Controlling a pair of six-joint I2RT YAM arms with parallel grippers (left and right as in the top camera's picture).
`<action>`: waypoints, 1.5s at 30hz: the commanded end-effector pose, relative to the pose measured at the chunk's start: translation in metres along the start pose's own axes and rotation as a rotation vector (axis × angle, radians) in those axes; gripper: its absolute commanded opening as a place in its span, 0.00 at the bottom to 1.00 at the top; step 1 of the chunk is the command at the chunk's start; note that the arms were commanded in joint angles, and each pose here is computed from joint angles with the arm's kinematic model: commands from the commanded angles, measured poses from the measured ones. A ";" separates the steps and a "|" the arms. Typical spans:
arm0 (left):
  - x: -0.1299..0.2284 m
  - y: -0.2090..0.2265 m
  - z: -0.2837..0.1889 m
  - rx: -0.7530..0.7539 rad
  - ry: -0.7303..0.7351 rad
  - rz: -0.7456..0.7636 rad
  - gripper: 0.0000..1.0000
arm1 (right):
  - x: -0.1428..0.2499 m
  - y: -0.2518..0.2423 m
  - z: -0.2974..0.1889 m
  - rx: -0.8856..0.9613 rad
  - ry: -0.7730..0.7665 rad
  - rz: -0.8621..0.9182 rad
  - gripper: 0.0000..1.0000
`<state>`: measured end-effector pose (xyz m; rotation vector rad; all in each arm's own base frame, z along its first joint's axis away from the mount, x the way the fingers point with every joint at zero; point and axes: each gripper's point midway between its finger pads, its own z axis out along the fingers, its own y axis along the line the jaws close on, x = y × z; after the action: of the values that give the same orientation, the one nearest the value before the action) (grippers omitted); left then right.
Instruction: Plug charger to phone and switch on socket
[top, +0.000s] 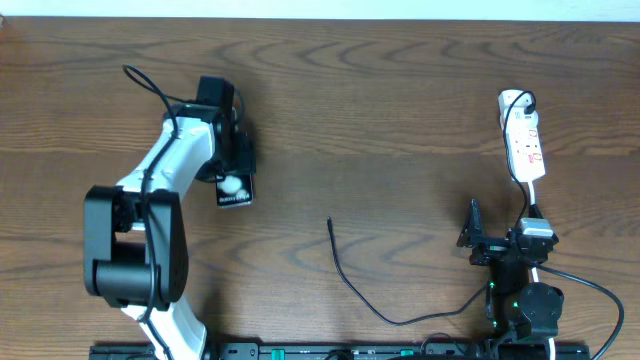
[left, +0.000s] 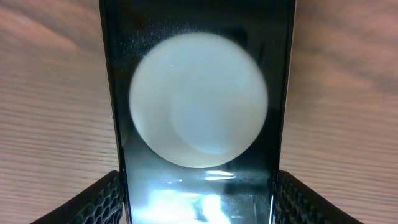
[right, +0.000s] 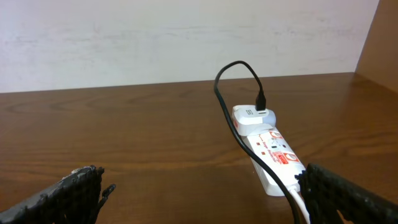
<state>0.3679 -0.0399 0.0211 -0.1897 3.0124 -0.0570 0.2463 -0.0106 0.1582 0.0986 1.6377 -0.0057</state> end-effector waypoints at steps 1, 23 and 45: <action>0.006 0.003 0.011 -0.010 0.031 -0.004 0.07 | 0.000 0.001 0.000 -0.002 0.000 0.012 0.99; 0.016 0.005 0.031 -0.010 0.032 -0.004 0.14 | 0.000 0.001 0.000 -0.002 0.000 0.012 0.99; 0.020 0.006 0.034 -0.012 0.040 -0.004 0.93 | 0.000 0.001 0.000 -0.002 0.000 0.012 0.99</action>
<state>0.3669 -0.0388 -0.0024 -0.1875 3.0019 -0.0462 0.2463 -0.0105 0.1582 0.0984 1.6377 -0.0054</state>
